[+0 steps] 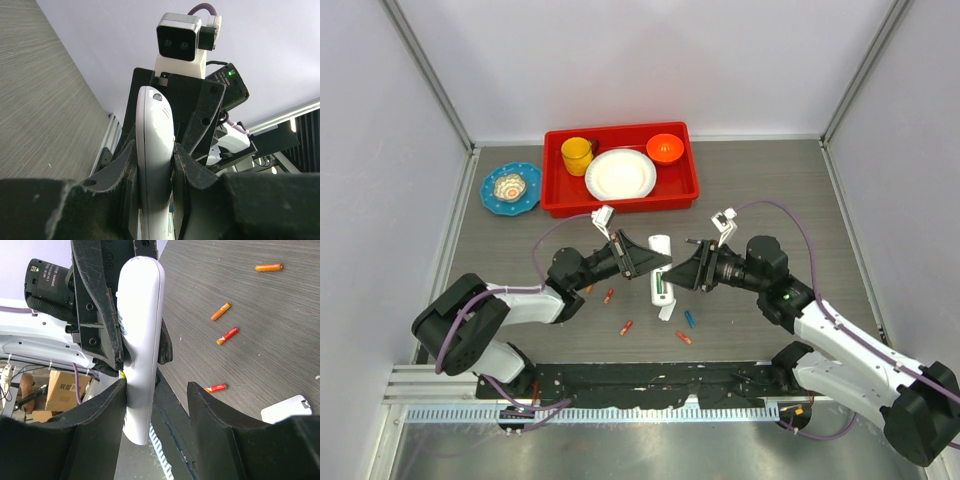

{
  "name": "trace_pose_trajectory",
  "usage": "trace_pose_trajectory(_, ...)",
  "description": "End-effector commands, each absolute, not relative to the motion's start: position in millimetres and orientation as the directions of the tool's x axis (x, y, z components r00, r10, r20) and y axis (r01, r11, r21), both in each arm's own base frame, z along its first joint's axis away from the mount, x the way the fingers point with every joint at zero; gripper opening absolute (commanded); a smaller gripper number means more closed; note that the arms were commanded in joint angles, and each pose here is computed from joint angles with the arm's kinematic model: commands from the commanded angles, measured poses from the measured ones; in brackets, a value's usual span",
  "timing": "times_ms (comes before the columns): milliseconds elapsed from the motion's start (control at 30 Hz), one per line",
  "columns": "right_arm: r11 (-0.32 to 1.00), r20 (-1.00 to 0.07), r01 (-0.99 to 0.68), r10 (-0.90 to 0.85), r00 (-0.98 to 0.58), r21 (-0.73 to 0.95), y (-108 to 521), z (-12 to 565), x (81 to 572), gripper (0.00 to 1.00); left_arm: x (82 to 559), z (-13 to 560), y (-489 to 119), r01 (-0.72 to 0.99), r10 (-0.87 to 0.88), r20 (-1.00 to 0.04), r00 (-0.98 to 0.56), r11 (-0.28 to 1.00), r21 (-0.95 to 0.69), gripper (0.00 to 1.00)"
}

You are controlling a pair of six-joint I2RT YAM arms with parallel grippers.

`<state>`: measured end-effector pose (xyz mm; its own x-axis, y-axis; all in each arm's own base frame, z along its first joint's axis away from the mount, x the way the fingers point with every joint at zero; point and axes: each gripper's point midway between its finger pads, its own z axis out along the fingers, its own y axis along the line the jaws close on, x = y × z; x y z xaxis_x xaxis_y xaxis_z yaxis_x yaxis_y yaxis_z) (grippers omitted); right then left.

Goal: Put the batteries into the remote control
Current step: Adjust the battery in the remote control, then pick up the battery from the center of the board.

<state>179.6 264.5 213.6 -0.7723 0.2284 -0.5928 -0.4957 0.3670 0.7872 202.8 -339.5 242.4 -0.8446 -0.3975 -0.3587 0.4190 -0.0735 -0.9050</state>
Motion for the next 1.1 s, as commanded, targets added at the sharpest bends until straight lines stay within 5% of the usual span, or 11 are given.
trace_pose_trajectory(0, 0.357, -0.599, -0.505, 0.239, -0.764, 0.786, 266.0, 216.2, 183.3, 0.56, 192.7, 297.0, -330.7, 0.55, -0.446, -0.422, -0.789, -0.207, -0.809, 0.0)
trace_pose_trajectory(567, 0.473, -0.768, -0.63, 0.185, -0.613, 0.616, 239.1, 281.3, 179.4, 0.69, 228.4, 267.8, -313.0, 0.534, -0.505, -0.433, -0.747, -0.067, -0.843, 0.0)
trace_pose_trajectory(800, 0.886, -0.775, -0.244, 0.179, -0.606, 0.395, 165.5, 204.8, 232.9, 0.62, 241.6, 269.0, -280.8, 0.494, -0.562, -0.386, -0.731, -0.046, -0.868, 0.0)
trace_pose_trajectory(1067, 0.945, -0.707, -0.216, 0.022, -0.707, 0.245, 159.1, 141.3, 228.1, 0.55, 232.0, 255.1, -258.4, 0.42, -0.553, -0.358, -0.753, 0.016, -0.907, 0.0)
